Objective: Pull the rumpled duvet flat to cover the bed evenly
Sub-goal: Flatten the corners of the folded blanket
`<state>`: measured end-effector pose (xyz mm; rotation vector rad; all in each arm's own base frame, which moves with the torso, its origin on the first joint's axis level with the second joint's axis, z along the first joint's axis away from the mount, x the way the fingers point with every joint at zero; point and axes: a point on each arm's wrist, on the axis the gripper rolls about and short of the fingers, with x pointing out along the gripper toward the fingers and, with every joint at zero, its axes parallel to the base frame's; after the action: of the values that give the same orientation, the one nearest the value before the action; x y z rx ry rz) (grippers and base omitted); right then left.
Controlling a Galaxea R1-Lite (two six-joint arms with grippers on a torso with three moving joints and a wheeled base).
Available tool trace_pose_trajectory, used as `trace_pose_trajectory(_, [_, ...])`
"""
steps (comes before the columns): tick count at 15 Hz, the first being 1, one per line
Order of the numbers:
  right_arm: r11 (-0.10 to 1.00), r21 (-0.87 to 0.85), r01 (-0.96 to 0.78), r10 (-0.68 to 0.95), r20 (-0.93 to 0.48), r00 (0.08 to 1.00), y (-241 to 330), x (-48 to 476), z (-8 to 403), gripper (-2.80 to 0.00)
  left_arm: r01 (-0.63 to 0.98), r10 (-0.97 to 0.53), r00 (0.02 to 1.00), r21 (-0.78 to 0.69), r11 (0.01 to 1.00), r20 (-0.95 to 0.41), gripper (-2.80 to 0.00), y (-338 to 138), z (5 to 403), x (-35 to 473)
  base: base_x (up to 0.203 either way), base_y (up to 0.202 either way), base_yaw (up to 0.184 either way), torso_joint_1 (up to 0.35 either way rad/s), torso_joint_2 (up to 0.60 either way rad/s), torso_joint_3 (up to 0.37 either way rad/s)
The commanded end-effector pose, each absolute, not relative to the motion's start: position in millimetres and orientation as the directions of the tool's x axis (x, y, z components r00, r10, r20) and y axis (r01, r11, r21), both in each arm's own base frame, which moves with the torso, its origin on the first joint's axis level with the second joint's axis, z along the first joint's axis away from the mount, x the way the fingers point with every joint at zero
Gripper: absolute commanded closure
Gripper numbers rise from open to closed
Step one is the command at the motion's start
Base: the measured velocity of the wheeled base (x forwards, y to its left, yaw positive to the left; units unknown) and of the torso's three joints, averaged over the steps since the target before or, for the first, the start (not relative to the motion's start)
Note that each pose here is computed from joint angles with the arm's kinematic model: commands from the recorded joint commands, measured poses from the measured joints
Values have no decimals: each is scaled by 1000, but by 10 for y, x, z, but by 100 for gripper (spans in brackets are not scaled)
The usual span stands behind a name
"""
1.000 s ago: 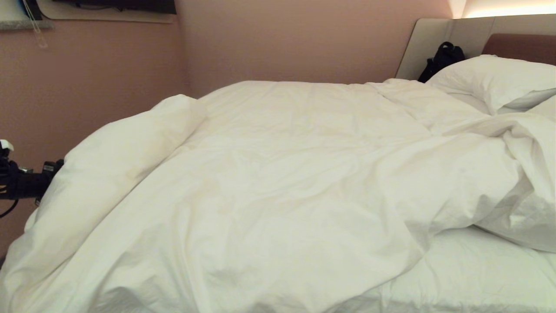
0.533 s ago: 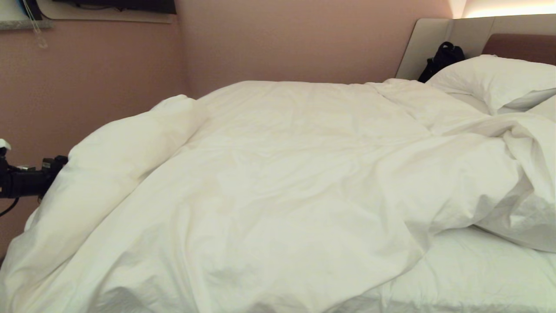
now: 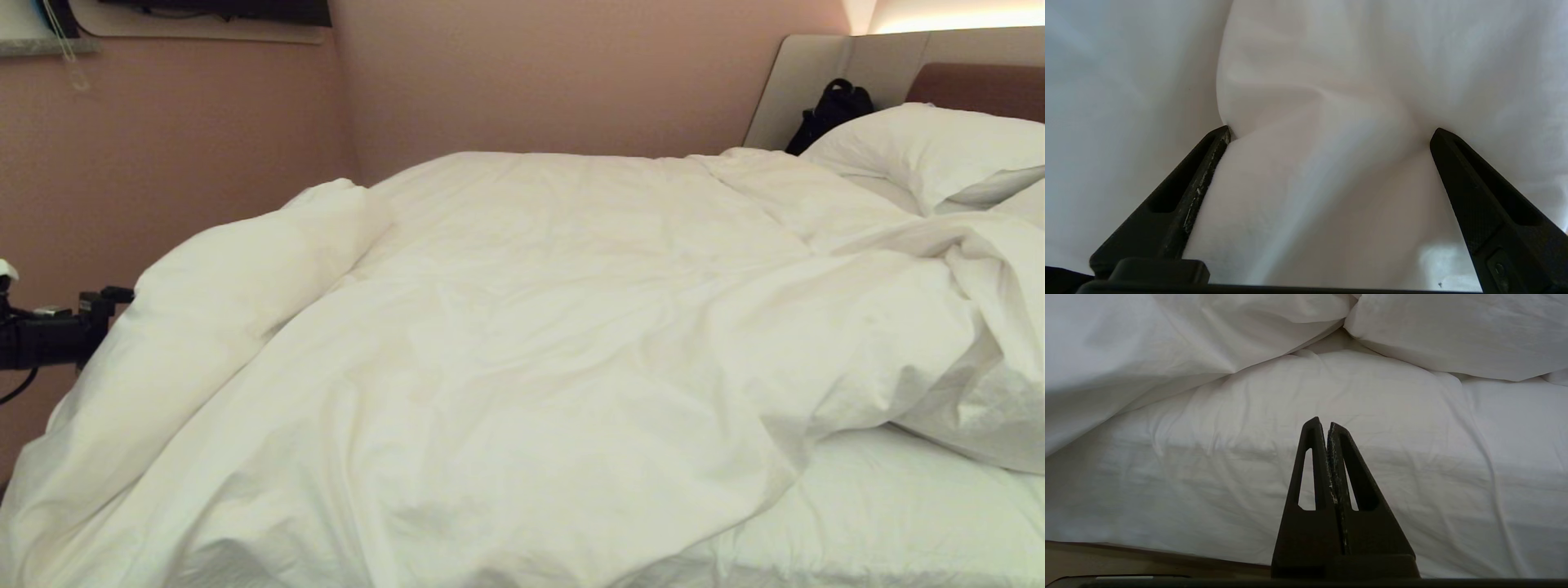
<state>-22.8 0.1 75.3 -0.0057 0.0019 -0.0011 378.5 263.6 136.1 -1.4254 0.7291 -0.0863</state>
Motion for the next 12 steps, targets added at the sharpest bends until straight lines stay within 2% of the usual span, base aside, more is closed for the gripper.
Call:
trace_pose_trajectory(1, [1000, -6, 2, -2, -2, 1000, 1, -228, 753, 0, -350, -502, 776, -923, 161, -382, -280, 2624, 1381, 3771, 0, 0, 0, 0, 0, 0])
trace_pose_trajectory(4, [1000, -6, 2, -2, -2, 1000, 1, -228, 753, 0, -342, -518, 772, -928, 151, -368, -280, 2610, 1403, 3758, 0, 0, 0, 0, 0, 0])
trace_pose_trajectory(5, [1000, -6, 2, -2, -2, 1000, 1, -228, 753, 0, -342, -517, 773, -928, 151, -369, 0, 2610, 1412, 3756, 0, 0, 0, 0, 0, 0])
trace_pose_trajectory(12, [1000, -6, 2, -2, -2, 1000, 1, -228, 753, 0, -336, -516, 775, -929, 155, -366, 0, 2596, 1466, 3739, 0, 0, 0, 0, 0, 0])
